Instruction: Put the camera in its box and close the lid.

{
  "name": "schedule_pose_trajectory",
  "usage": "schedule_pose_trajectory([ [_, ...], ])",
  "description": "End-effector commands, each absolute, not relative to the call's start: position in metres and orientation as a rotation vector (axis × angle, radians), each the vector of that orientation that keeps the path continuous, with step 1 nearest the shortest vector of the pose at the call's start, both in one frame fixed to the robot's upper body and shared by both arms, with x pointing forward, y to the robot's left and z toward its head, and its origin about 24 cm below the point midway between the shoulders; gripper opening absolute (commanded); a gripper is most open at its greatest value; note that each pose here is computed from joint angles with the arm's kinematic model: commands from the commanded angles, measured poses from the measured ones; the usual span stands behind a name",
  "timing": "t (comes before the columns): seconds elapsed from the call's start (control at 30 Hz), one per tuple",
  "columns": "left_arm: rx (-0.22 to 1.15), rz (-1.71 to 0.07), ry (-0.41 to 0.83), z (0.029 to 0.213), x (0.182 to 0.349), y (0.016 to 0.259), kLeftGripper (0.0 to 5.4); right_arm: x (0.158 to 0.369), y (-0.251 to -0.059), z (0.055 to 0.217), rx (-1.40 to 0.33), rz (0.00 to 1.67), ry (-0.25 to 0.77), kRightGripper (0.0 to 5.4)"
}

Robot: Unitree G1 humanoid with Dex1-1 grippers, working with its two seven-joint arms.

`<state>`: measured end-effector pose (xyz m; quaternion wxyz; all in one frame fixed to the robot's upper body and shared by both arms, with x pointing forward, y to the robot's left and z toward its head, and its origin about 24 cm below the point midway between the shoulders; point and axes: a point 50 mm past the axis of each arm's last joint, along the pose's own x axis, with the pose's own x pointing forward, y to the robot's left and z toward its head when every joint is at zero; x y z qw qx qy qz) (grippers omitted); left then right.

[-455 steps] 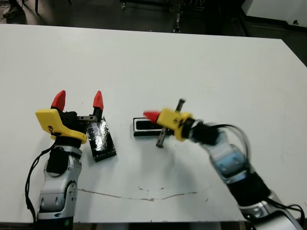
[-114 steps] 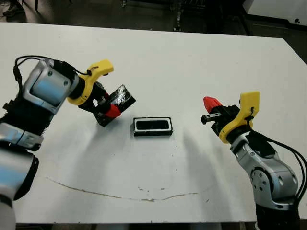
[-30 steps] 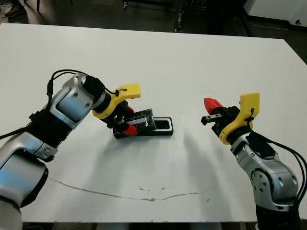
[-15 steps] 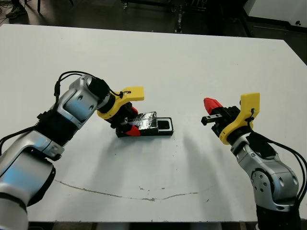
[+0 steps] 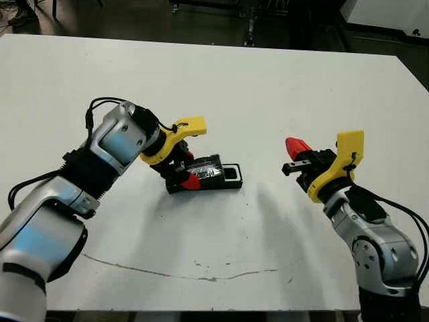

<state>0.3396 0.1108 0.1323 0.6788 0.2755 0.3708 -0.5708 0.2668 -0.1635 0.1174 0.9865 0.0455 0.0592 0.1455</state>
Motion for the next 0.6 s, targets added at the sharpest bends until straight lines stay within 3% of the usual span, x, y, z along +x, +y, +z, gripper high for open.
schedule_pose_trajectory([
  [0.03,0.593,-1.334,0.872,0.113,0.332,0.094,3.16,0.265,-0.168,0.116,0.091,0.280,0.136,0.00],
  [0.6,0.637,-1.394,0.826,0.117,0.333,0.074,3.16,0.265,-0.170,0.119,0.087,0.280,0.131,0.00],
])
